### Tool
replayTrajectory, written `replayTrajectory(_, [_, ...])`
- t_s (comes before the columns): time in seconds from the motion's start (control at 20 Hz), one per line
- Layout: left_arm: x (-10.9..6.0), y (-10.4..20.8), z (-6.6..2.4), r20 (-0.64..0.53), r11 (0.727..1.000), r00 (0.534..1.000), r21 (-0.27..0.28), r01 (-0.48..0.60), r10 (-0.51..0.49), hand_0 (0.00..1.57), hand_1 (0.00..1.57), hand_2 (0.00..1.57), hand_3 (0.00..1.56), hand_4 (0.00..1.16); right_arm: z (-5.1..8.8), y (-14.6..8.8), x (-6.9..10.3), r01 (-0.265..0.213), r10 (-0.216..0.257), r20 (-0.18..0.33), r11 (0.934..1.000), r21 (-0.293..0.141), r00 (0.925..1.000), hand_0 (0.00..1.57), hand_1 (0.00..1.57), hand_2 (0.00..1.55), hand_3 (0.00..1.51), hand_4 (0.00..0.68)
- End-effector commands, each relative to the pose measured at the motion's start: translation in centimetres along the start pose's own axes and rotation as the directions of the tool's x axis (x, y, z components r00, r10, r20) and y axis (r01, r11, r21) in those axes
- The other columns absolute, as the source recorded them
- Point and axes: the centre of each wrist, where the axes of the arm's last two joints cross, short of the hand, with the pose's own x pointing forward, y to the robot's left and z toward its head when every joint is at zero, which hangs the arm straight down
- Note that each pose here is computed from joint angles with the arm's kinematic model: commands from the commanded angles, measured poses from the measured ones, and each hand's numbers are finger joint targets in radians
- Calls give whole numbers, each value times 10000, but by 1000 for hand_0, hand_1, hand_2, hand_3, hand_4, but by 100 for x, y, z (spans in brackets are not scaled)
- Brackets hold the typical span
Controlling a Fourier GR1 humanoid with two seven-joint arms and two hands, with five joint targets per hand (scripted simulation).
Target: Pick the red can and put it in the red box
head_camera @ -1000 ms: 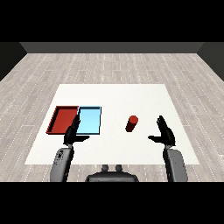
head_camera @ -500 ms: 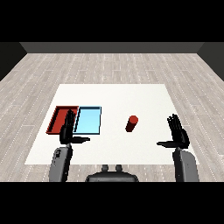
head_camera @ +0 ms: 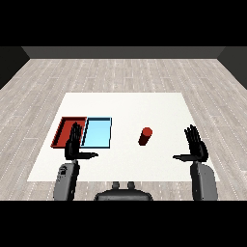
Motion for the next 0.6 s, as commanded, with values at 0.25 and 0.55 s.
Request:
replayTrajectory(0.25, [-16,43,186,50,9998,9998,93,-202,202,0,0,0,0,0,-87,280,-159,387,-379,-289,9989,263,9989,0,0,0,0,0])
replayTrajectory(0.55, [-7,51,-79,302,9997,9994,134,-198,194,0,0,0,0,0,-150,293,-282,384,-364,-670,9989,285,9971,0,0,0,0,0])
